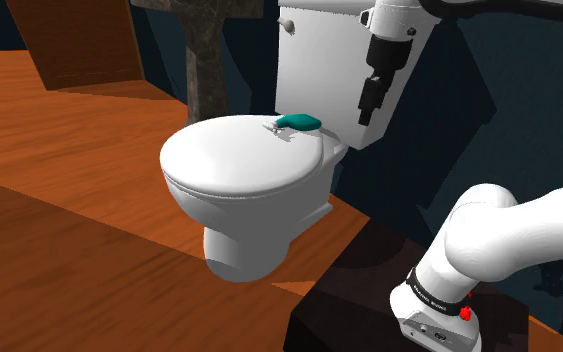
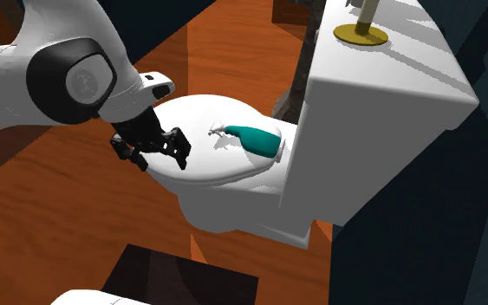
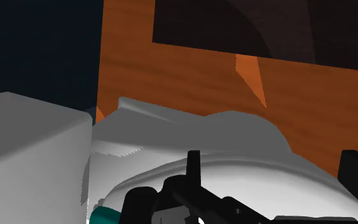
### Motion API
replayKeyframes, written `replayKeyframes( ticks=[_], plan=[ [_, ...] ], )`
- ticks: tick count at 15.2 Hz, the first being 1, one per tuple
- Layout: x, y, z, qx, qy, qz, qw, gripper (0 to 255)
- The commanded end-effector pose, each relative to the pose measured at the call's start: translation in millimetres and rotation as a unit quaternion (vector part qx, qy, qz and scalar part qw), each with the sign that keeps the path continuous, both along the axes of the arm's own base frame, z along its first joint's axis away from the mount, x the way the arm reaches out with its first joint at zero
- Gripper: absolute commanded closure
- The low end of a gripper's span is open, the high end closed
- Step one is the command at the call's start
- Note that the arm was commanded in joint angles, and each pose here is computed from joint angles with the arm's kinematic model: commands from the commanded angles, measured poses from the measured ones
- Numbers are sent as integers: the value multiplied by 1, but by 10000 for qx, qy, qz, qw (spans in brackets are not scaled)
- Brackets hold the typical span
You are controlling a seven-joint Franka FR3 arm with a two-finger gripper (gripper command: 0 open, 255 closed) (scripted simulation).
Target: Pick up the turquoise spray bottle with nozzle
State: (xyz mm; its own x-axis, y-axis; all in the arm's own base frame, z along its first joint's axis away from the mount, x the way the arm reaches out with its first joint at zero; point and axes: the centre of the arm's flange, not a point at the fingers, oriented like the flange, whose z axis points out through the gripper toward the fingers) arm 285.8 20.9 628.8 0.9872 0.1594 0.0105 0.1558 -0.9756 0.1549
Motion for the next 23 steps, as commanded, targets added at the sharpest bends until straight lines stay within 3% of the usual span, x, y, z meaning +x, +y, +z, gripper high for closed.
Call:
replayKeyframes(
  ticks=[1,3,6,9,12,17,20,23],
  plan=[
    [0,0,0,0,0,0,10000,0],
    [14,-22,-8,47,-8,445,9990,0],
    [38,-51,-19,117,-21,1110,9938,0],
    [66,-77,-31,187,-33,1770,9840,0],
    [97,-99,-44,256,-45,2422,9699,0],
    [154,-125,-64,368,-65,3484,9366,0],
    [191,-135,-77,433,-77,4100,9110,0],
    [228,-139,-90,496,-88,4699,8813,0]
  ],
)
